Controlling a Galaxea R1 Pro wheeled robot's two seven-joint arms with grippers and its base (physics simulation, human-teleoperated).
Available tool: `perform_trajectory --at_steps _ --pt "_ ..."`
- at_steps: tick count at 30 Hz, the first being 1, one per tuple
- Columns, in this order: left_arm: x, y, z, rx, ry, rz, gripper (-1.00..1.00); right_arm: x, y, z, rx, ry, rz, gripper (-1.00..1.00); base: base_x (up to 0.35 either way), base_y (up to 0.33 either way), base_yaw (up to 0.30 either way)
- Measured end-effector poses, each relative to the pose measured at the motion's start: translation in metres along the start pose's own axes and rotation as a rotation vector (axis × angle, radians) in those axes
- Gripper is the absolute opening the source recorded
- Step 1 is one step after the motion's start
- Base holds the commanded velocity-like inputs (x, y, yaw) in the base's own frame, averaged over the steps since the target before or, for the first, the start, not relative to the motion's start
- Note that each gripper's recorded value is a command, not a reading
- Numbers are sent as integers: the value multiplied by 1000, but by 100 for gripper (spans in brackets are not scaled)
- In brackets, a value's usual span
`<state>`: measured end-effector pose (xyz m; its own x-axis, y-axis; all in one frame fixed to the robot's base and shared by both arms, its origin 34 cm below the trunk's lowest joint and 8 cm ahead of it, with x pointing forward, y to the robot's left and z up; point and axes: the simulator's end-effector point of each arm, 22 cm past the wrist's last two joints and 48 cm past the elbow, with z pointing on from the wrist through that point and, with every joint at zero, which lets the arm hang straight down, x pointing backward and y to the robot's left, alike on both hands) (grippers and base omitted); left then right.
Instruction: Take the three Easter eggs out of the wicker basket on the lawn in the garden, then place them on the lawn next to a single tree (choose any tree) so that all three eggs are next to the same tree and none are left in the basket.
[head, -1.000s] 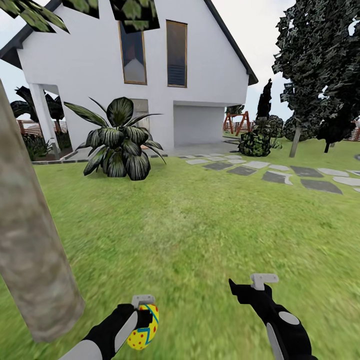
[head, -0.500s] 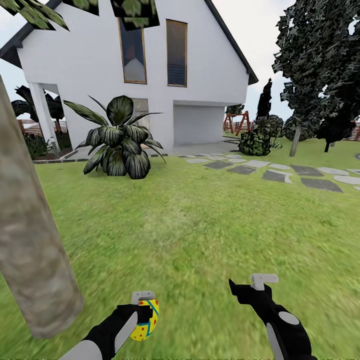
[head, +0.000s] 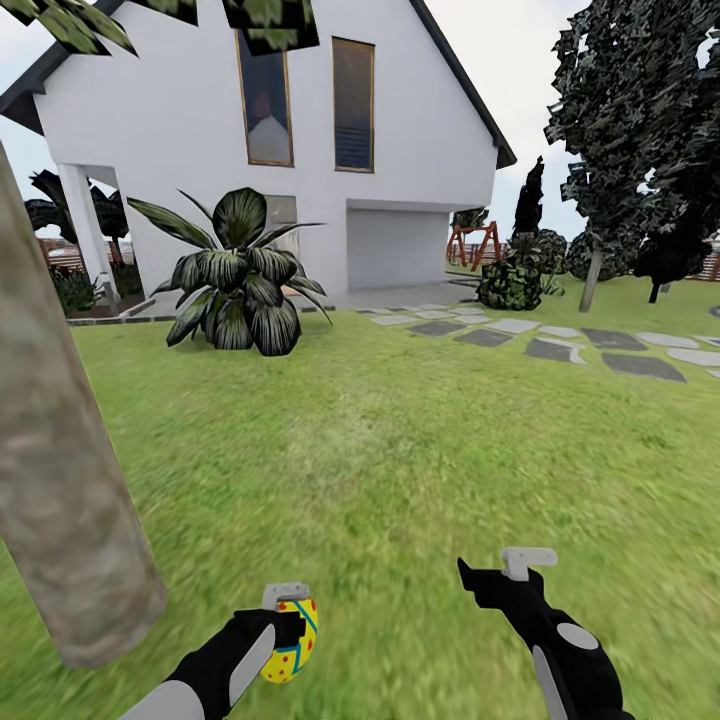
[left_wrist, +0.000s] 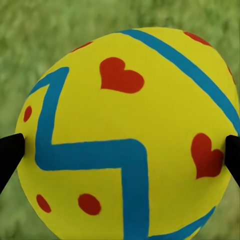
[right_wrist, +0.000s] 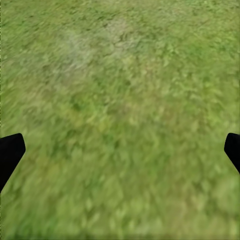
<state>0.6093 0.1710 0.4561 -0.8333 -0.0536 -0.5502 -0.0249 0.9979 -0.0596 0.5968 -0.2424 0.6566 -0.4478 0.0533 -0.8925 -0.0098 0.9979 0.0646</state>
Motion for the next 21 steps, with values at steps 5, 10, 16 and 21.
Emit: perform_trajectory --at_steps 5,10,16,21 --pt "8 1 8 0 1 3 -100 10 0 3 -3 -1 0 100 0 0 0" --pt "16 0 15 4 2 5 -100 21 0 6 -4 1 1 100 0 0 0" --pt "26 -2 25 22 2 7 -100 35 -1 9 -2 2 -1 100 0 0 0" --pt "33 -2 32 23 0 8 -100 46 -2 12 -3 3 0 100 0 0 0"
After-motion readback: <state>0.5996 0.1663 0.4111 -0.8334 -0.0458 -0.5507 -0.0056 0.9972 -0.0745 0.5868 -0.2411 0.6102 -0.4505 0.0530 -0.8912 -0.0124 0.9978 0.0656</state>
